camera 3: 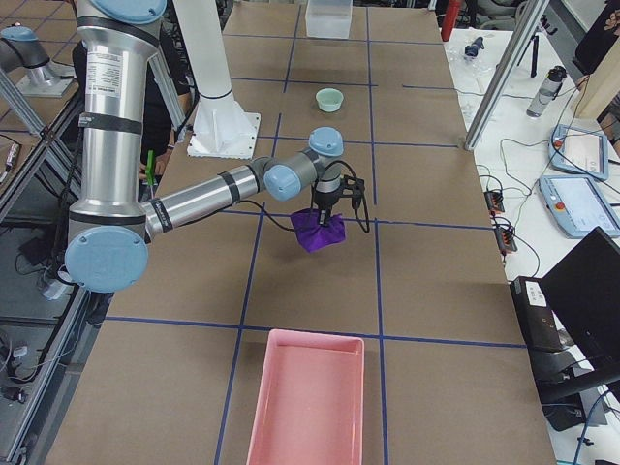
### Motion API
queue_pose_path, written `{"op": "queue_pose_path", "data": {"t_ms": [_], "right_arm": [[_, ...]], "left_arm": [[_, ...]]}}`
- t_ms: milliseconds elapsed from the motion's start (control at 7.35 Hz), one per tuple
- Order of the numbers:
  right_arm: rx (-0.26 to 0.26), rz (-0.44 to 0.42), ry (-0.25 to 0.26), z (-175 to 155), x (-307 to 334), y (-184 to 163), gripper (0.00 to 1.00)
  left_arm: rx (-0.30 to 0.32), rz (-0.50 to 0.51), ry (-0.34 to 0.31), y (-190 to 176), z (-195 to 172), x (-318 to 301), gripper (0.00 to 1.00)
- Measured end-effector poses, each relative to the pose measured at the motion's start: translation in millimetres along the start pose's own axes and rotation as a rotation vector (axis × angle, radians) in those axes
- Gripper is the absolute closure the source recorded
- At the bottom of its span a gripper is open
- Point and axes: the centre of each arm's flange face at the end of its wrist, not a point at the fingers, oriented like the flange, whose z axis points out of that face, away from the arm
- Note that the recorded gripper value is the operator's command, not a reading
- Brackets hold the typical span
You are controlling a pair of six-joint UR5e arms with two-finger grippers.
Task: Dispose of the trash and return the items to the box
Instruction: 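Lift the purple cloth with the right gripper toward the pink tray, then lower the yellow cup into the clear box while the right gripper carries the cloth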
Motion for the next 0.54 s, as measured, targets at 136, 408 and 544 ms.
{"op": "queue_pose_path", "data": {"t_ms": [136,408,544], "right_arm": [[0.021,-0.007,-0.002,-13.5,9.4,-6.0,1.0],[0.041,-0.042,-0.002,-47.1,46.8,-25.1,1.0],[0.05,-0.064,0.003,-63.0,67.1,-33.1,1.0]], "left_arm": [[-0.003,-0.001,0.019,13.5,12.7,-4.0,1.0],[-0.015,0.021,0.07,26.3,45.3,-7.2,1.0],[-0.028,0.044,0.102,28.0,64.1,-3.0,1.0]]}}
